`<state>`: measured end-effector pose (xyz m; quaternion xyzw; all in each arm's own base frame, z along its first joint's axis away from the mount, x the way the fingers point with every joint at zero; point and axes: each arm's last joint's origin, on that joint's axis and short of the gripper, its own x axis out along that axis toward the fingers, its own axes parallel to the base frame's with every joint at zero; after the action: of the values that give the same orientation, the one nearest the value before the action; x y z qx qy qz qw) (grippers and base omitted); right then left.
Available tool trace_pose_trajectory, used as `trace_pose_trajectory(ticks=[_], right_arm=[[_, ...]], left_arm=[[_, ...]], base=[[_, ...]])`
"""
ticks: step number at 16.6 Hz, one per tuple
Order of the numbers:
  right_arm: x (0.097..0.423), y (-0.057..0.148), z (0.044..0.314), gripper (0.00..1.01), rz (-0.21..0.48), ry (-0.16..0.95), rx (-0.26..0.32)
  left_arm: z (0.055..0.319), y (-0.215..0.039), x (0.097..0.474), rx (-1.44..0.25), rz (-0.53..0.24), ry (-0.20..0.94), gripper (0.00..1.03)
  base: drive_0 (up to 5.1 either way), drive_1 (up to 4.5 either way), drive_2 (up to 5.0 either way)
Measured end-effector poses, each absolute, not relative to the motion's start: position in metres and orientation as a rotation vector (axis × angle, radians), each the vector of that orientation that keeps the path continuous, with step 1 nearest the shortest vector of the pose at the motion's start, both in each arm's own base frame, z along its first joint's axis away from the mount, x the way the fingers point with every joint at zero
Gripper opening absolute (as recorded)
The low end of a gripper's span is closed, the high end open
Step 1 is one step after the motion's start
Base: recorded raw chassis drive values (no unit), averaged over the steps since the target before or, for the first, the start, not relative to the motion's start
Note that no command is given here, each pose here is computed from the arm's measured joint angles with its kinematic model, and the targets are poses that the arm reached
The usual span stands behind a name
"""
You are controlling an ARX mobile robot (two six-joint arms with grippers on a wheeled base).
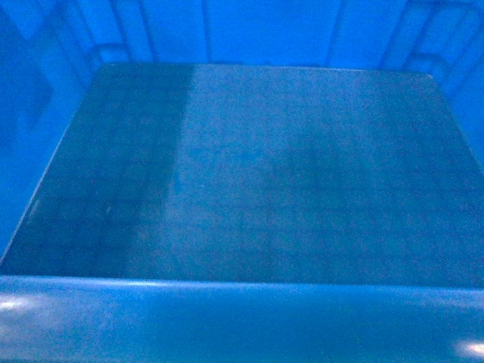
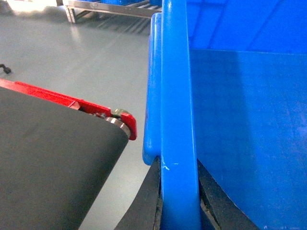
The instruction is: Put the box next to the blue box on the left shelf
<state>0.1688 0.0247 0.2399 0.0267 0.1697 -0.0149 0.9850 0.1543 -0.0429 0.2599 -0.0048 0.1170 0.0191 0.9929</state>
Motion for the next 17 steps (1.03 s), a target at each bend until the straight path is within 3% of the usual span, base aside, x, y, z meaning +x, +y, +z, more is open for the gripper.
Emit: trace_pose_trajectory(ticks=[17], right_arm=[[0.1688, 0.0247, 0.2399, 0.09, -0.03, 0.341, 0.054]], left_arm=[[0.2599, -0.0429, 0.1543, -0.009, 0.038, 0.235, 0.08]], base=[[-1.6, -1.62, -1.6]])
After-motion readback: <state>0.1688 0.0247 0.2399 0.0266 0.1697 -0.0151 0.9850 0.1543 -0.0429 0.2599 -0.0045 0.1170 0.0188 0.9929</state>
